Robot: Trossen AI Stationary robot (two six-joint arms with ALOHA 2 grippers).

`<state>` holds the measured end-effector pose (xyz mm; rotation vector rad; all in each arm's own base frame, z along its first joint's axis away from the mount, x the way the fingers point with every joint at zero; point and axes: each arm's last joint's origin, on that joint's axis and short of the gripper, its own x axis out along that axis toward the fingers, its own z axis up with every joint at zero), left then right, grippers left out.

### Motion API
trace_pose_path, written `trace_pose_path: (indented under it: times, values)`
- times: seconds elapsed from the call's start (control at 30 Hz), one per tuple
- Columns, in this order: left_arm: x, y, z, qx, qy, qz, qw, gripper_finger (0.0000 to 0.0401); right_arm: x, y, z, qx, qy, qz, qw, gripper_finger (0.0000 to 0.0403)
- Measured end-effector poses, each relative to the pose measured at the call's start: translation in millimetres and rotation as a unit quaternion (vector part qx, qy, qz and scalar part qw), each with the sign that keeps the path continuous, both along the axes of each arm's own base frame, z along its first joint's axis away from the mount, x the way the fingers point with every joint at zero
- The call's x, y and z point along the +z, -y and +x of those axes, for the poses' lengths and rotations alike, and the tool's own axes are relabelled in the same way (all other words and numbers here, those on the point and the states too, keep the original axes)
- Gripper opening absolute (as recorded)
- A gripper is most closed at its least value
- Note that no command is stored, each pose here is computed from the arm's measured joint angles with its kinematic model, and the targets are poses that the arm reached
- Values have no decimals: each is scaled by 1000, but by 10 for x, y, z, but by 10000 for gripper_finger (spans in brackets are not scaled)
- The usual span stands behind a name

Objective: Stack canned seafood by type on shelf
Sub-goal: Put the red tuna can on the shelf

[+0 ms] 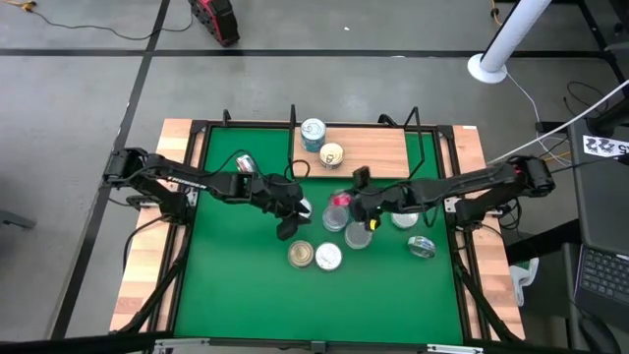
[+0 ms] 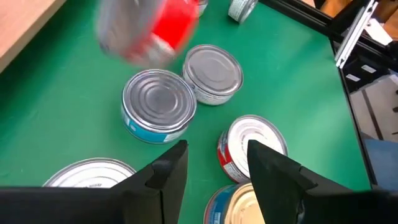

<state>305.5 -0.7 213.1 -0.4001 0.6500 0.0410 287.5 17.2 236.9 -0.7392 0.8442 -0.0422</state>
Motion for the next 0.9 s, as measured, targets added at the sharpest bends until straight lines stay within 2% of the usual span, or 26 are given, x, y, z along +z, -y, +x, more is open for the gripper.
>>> trace_pose_path:
  times: [0.17, 0.23, 0.5, 0.7, 0.9]
  values:
    - [2, -11, 3, -3, 2, 7, 1000, 162, -5, 135, -105, -71, -45, -90, 992, 151]
    - [1, -9, 2, -9, 3, 15, 1000, 162, -16, 230, -123, -91, -58, -102, 989, 147]
    - [1, -9, 2, -11, 3, 17, 1000, 162, -46, 723, -130, -166, -66, -97, 979, 147]
    - [-1, -9, 3, -11, 2, 17, 1000, 162, -164, 1056, -105, -188, -79, -81, 976, 148]
    - [-6, -9, 1, -11, 0, 17, 1000, 162, -280, 1314, -36, -218, -59, -73, 971, 148]
